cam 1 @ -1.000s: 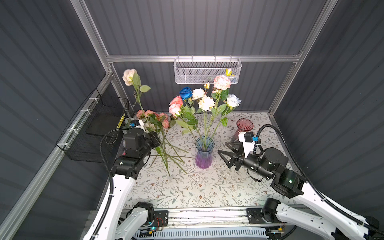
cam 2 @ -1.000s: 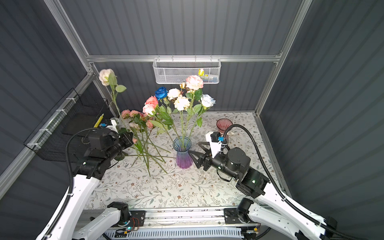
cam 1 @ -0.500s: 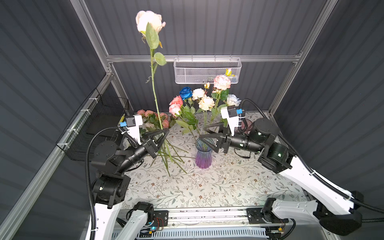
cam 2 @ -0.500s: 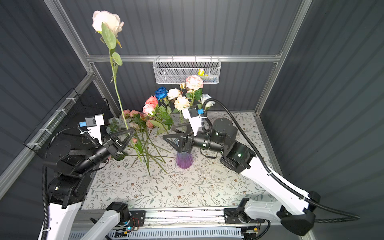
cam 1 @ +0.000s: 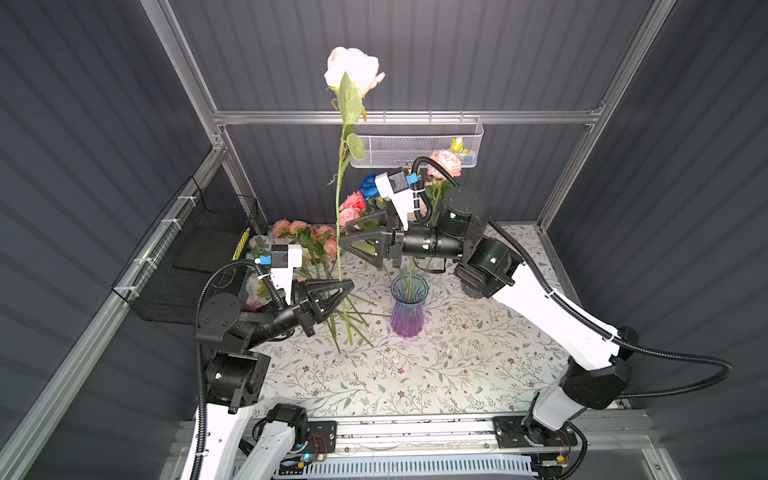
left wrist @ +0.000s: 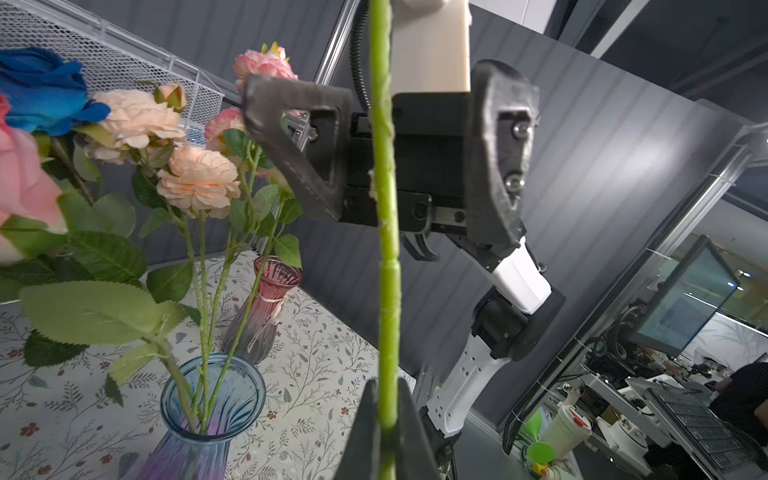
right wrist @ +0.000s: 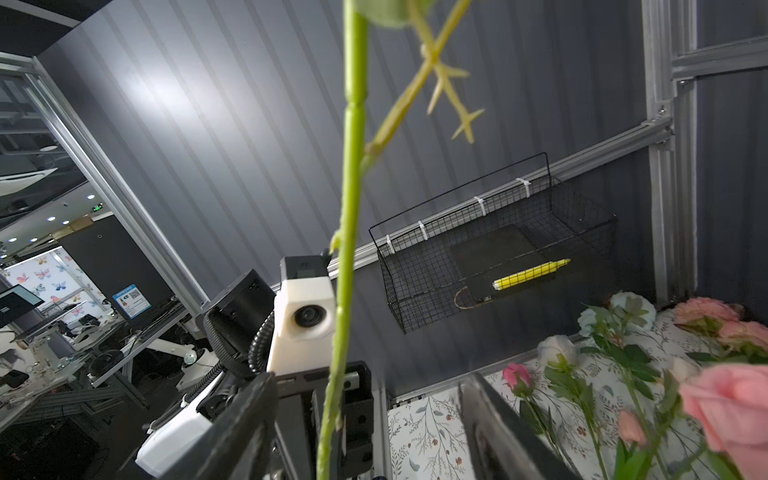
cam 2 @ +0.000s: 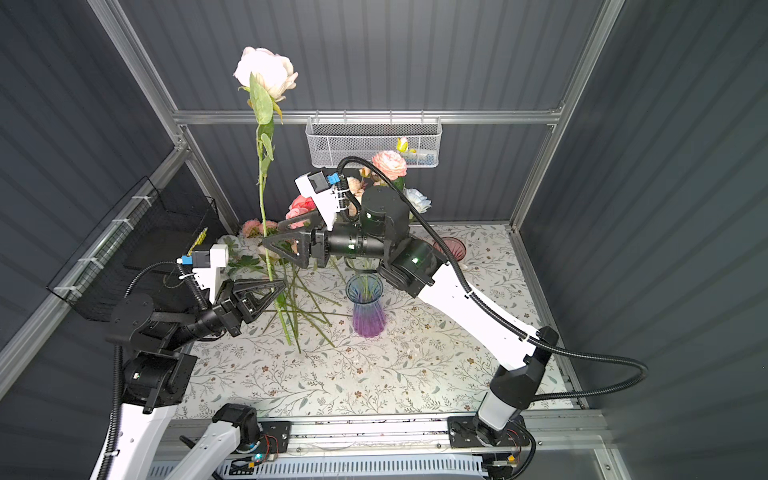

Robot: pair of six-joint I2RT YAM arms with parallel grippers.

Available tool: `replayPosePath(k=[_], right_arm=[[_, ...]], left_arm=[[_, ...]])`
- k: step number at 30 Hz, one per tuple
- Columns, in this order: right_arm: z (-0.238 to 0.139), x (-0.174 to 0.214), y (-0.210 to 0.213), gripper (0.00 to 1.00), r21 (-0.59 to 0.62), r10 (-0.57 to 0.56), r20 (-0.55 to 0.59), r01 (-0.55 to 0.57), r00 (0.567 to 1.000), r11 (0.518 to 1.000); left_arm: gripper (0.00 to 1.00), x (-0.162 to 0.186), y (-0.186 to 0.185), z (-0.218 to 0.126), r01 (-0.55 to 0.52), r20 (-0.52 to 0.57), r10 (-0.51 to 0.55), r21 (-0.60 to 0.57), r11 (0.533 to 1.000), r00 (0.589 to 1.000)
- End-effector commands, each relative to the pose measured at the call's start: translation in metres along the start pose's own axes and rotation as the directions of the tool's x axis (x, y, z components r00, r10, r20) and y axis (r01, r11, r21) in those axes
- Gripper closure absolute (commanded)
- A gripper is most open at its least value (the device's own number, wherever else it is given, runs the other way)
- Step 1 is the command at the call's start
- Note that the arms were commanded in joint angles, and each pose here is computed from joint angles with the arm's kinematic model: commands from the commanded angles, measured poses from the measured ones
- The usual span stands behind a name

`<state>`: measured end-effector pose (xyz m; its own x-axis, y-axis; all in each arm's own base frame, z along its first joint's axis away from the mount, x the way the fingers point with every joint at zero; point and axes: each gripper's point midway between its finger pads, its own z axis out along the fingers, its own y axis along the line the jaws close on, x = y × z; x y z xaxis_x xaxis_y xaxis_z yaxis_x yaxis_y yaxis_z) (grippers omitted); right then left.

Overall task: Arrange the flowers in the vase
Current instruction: 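Lift a long-stemmed pale rose high out of the bunch with the left gripper, then close the right gripper on the rose stem above the left gripper, then lower the rose into the blue-purple vase with the right gripper while left opens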

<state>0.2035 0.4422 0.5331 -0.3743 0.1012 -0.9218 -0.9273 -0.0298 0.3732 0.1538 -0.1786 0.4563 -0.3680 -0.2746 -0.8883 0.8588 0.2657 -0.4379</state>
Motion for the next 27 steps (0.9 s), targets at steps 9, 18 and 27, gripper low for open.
replayPosePath(k=[9, 18, 27], right_arm=[[0.006, -0.002, 0.023, 0.81, -0.085, -0.006, -0.037, 0.003, 0.999, 0.996], [-0.050, 0.015, 0.017, 1.00, 0.105, -0.065, 0.000, 0.065, 0.998, 0.992], [-0.139, 0.015, -0.002, 1.00, 0.467, -0.269, 0.030, 0.225, 0.963, 0.855]], left_arm=[[1.00, 0.009, 0.003, 0.003, 0.023, -0.036, -0.022, 0.027, 0.999, 0.999], [0.00, 0.004, 0.020, 0.000, 0.054, 0.016, -0.052, -0.089, 0.995, 0.998], [0.00, 0.013, 0.057, -0.017, 0.066, 0.099, -0.038, -0.296, 0.953, 0.994]])
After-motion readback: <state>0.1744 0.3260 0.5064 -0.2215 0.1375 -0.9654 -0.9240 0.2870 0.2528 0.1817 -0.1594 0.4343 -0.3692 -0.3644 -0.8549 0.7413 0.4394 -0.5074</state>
